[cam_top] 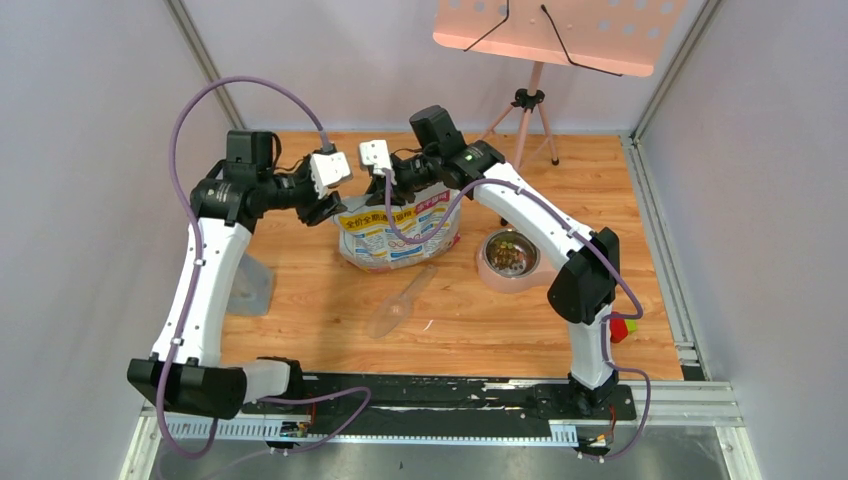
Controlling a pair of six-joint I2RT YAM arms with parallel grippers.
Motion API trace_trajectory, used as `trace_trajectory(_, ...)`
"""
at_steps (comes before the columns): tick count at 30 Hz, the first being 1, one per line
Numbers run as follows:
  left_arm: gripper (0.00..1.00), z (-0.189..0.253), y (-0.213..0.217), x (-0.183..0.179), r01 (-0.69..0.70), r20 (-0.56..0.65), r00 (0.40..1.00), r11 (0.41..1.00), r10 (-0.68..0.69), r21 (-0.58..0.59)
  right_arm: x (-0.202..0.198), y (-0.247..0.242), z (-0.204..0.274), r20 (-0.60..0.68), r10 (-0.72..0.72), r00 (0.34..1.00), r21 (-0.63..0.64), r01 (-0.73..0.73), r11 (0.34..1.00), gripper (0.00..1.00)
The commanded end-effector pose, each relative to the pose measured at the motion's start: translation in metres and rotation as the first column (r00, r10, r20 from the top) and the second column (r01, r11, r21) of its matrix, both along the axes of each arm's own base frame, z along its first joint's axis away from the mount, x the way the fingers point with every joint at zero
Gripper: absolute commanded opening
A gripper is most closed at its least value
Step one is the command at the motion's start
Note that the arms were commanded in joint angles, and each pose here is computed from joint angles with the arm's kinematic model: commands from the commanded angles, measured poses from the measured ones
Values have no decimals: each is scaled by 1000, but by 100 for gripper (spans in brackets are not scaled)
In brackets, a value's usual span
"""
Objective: Serve the pet food
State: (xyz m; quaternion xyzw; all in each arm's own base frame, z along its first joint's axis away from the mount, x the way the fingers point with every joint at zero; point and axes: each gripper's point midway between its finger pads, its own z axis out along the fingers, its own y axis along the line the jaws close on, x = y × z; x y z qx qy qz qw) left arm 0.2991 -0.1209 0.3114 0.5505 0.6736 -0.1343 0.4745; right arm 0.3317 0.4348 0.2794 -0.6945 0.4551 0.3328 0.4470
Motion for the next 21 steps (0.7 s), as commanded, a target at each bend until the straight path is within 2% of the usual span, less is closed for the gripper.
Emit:
trace_trajectory(1, 57, -2, -15, 11, 40, -24, 999, 995, -42, -89, -3, -4, 14, 25, -9, 1000, 8, 9, 1000, 21)
trace_trajectory(7, 52, -12, -29, 23, 80, -49, 995, 988, -88, -132, 4, -2, 12, 21, -38, 999, 2, 38, 999, 18)
trace_trajectory(14, 46, -28, -42, 19, 136, -100, 983, 979, -152, -153, 12, 1, 8, -13, -74, 997, -5, 74, 997, 15)
trace_trajectory(19, 34, -41, -47, 15, 157, -139, 973, 972, -182, -174, 18, 1, 11, -50, -100, 994, 3, 101, 995, 15)
trace_trajectory(21, 27, -46, -47, 15, 160, -151, 971, 971, -187, -176, 20, -1, 10, -57, -107, 993, 3, 107, 994, 18)
